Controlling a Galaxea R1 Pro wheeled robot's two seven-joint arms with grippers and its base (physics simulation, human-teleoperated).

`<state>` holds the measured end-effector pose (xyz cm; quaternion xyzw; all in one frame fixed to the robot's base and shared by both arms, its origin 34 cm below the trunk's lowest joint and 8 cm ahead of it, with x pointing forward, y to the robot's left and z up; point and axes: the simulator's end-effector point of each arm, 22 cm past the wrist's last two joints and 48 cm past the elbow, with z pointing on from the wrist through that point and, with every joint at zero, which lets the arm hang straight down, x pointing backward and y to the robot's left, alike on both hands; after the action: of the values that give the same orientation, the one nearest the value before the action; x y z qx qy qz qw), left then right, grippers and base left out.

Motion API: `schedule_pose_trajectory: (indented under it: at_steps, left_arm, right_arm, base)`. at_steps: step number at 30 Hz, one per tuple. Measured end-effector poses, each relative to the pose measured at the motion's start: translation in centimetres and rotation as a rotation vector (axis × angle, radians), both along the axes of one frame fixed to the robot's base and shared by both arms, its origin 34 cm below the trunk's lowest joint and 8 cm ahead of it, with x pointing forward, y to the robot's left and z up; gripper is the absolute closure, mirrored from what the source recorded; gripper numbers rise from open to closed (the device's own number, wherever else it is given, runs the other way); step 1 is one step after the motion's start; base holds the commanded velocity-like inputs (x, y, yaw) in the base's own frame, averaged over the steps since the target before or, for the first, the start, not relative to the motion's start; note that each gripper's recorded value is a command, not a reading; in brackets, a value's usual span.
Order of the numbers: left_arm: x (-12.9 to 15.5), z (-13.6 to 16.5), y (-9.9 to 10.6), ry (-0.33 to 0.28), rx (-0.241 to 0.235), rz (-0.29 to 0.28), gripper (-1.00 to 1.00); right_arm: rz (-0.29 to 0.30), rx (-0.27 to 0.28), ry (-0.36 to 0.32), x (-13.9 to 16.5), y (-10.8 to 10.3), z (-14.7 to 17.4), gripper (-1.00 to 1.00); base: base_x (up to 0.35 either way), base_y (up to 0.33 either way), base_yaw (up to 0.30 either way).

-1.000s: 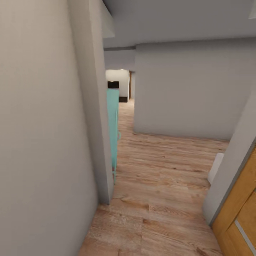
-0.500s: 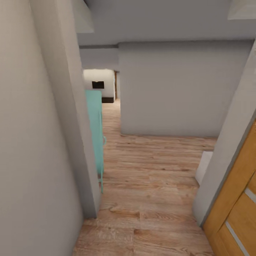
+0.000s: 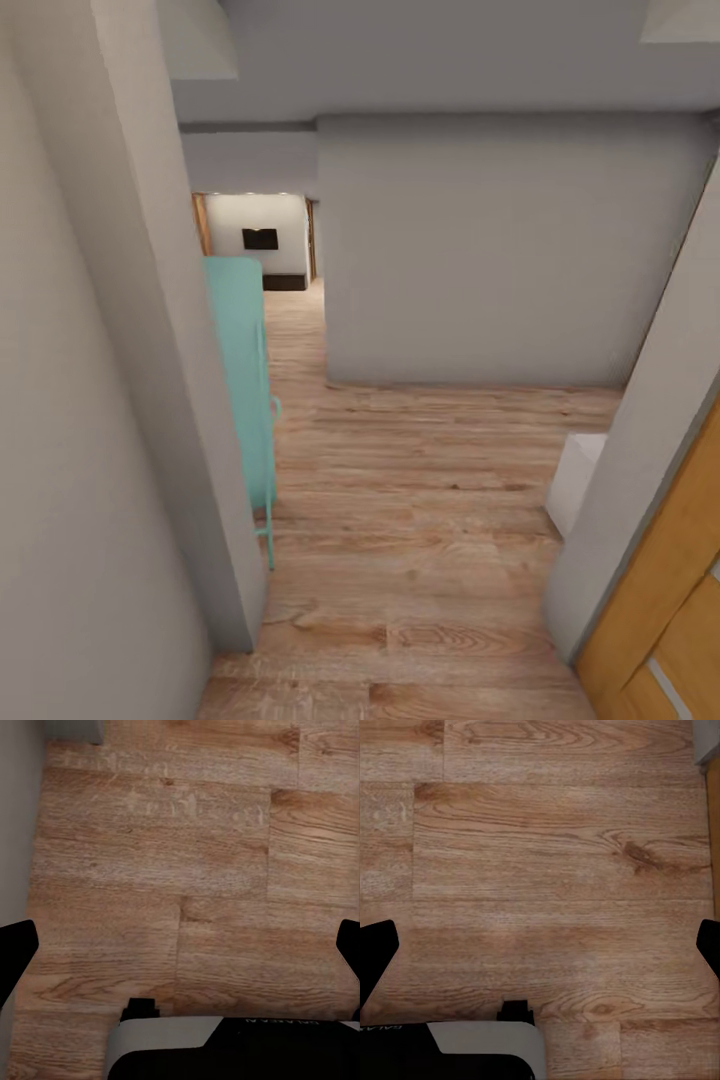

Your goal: Move the two storage containers from the living room to the garage. In the garage, place one container on the floor and stack the other container on top of it (either order is fine).

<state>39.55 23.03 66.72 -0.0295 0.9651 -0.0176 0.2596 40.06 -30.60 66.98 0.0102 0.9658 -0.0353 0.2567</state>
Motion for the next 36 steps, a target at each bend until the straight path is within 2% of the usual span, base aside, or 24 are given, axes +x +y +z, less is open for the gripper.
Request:
schedule_pose_trajectory:
  at_steps: [11,24,36]
  left_arm:
    - [0.0,0.0,0.2,0.0,0.002,0.001,-1.0]
    - [-0.01,-0.01,0.14,0.0,0.002,0.001,-1.0]
    - [-0.01,-0.01,0.25,0.0,0.003,0.002,-1.0]
  right_arm:
    - [0.0,0.0,0.0,0.0,0.0,0.0,-1.0]
    - [-0.002,0.001,0.0,0.0,0.0,0.0,-1.0]
    - [0.0,0.0,0.0,0.0,0.02,0.0,-1.0]
  base:
    - [0.329,0.0,-0.005]
    - [0.329,0.0,-0.182]
    - [0.329,0.0,-0.021]
